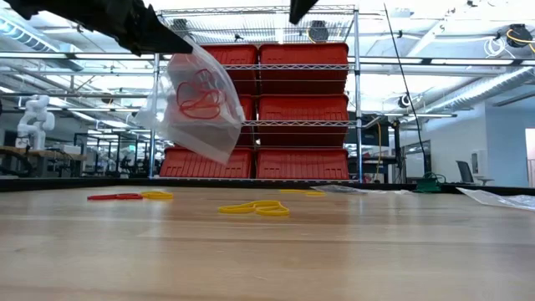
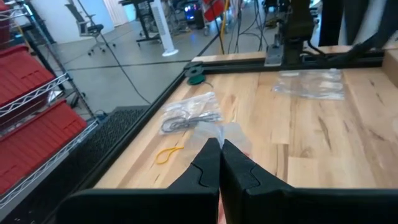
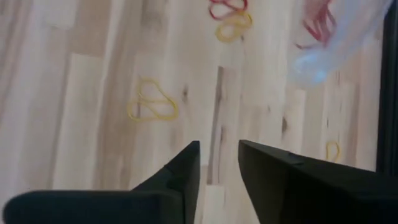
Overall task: Sort rubber bands
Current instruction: Put the red rubber band into the transparent zip bag
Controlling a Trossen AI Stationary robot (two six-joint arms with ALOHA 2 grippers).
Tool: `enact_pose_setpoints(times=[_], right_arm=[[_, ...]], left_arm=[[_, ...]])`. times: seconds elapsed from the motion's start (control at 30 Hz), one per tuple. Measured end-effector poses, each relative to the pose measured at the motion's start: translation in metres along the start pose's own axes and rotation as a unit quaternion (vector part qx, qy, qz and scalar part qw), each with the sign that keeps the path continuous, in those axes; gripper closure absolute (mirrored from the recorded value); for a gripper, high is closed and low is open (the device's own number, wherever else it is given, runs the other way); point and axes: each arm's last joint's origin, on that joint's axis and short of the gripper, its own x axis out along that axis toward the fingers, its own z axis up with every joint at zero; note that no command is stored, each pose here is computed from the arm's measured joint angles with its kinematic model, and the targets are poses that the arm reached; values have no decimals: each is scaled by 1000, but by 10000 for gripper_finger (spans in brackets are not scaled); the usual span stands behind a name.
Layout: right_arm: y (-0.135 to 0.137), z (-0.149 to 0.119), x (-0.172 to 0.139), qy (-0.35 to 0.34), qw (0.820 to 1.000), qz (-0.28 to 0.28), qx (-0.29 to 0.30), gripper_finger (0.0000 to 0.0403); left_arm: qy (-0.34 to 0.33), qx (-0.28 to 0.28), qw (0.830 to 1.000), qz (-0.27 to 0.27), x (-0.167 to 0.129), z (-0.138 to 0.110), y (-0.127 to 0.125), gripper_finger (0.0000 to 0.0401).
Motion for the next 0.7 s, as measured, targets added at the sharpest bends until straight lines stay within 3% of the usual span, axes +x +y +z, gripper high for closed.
enact_pose_setpoints(times=[0.2, 0.4, 0.6, 0.7], right_arm=[[10, 3, 8, -35, 999, 5, -17, 343], [13, -16, 59, -102, 994, 43, -11, 368], [10, -45, 104, -229, 967, 107, 15, 387], [6, -59, 122, -262, 958, 111, 44, 393]], left_arm=[[-13, -7, 1000, -12, -5, 3, 3, 401], [-25, -13, 1000, -14, -9, 6, 5, 401], [-28, -12, 999, -10, -9, 6, 7, 401], [-28, -7, 1000, -4, -7, -2, 8, 401]])
